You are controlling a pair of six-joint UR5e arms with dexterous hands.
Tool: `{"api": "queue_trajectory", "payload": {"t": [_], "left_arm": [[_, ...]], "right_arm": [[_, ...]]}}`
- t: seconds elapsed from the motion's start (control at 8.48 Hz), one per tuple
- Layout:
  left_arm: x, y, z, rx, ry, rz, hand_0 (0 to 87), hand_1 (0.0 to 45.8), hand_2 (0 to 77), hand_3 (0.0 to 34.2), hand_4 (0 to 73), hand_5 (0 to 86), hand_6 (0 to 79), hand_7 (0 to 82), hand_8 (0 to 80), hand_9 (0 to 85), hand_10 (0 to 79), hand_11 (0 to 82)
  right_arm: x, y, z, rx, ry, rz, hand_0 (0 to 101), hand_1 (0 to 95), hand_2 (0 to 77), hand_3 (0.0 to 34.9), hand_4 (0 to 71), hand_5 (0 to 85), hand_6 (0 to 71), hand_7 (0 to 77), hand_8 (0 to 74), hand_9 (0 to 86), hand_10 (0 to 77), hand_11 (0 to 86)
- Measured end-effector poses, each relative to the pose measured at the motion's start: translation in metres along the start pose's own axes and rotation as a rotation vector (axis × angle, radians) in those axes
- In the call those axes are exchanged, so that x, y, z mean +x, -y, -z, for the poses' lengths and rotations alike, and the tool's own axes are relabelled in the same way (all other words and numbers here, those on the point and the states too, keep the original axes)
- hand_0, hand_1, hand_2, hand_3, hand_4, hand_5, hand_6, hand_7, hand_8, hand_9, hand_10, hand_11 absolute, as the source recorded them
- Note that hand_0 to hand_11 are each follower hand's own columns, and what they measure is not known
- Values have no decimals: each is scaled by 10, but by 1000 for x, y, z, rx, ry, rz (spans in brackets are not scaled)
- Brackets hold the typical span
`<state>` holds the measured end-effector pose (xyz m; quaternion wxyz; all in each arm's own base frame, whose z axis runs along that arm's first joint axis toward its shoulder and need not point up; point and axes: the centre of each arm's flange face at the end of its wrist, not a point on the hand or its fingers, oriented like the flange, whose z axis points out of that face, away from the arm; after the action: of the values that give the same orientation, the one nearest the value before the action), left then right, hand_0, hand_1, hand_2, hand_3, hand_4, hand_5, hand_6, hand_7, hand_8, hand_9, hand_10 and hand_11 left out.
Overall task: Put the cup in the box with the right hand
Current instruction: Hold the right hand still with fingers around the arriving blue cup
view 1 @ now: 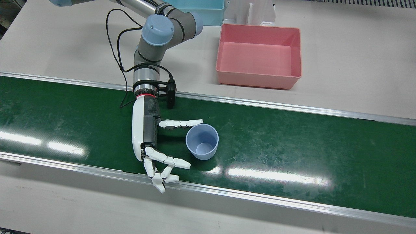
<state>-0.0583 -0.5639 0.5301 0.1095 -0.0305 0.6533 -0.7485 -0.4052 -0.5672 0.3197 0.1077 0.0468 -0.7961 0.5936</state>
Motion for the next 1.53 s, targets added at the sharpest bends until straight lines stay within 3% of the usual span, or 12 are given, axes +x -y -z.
{"api": "queue_trajectory", "payload": {"t": [0.24,0.35,1.53], "left_arm": [[0,0,0,0,0,0,0,5,5,0,0,0,0,0,0,5,0,0],[0,0,0,0,-1,0,0,5,5,0,0,0,0,0,0,5,0,0],[0,0,0,0,-1,-1,0,5,5,0,0,0,0,0,0,5,0,0]], "right_arm": [[0,-1,0,-2,-1,0,575,109,5,0,322,76,153,698,245,360,104,147],[-1,-1,1,-3,-2,0,559,87,5,6,305,65,120,698,235,360,76,131],[-3,8,15,12,-26,19,565,98,5,10,284,65,136,687,235,360,87,136]]}}
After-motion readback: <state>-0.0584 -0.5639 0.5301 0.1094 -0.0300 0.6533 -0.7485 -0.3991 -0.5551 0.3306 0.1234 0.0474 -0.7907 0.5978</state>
